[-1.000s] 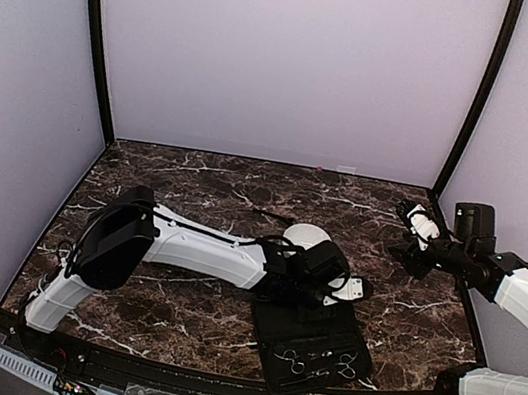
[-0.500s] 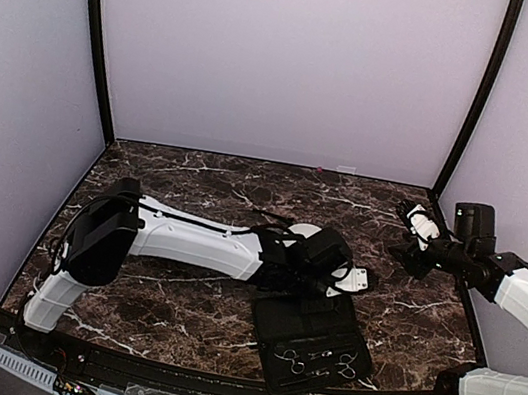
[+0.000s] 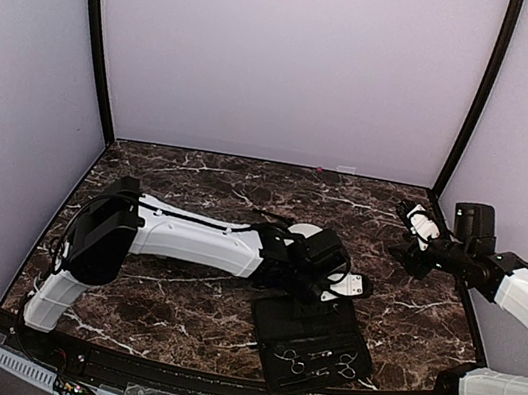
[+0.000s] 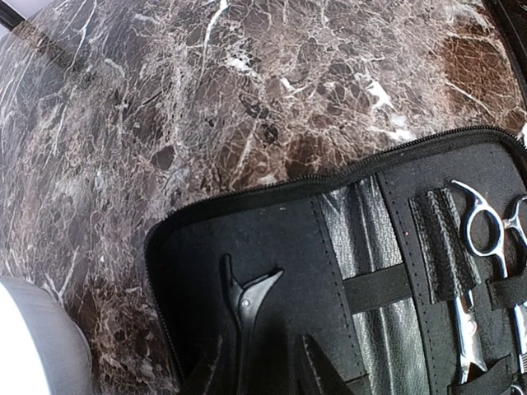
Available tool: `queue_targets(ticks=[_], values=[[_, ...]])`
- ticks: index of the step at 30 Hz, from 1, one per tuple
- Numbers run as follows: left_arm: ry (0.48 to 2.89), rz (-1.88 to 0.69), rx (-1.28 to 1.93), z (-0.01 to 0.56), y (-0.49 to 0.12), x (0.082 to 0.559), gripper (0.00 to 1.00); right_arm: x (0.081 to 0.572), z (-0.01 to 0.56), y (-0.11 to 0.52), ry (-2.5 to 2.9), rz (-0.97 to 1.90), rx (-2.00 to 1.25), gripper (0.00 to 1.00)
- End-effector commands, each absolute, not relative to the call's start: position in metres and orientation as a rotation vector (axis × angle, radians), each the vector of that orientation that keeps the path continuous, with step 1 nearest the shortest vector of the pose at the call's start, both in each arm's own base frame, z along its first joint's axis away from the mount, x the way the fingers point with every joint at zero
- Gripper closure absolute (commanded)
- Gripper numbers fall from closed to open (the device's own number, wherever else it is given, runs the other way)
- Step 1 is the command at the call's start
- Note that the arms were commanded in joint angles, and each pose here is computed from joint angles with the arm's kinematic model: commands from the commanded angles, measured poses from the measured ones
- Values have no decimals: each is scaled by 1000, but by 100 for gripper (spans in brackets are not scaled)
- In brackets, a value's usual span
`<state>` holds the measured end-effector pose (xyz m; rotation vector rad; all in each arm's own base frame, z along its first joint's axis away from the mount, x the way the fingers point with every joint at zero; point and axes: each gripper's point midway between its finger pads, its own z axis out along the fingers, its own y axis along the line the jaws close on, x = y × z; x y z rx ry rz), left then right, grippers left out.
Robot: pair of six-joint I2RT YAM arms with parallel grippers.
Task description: Sort the hair-cutting tools
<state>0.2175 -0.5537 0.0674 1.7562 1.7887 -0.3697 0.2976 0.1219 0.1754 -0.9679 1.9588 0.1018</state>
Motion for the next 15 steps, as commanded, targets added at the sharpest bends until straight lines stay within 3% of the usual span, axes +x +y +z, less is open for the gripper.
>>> queue_targets(ticks=[1, 8, 15], values=[[1796, -394, 1736, 64, -557, 223, 75, 296, 172, 121, 1960, 106, -974, 53], [1802, -352, 1739, 51, -558, 233, 78, 296, 171, 121, 1962, 105, -976, 53], [1815, -318, 1753, 46, -553, 235, 90, 296, 171, 121, 1963, 108, -979, 53]])
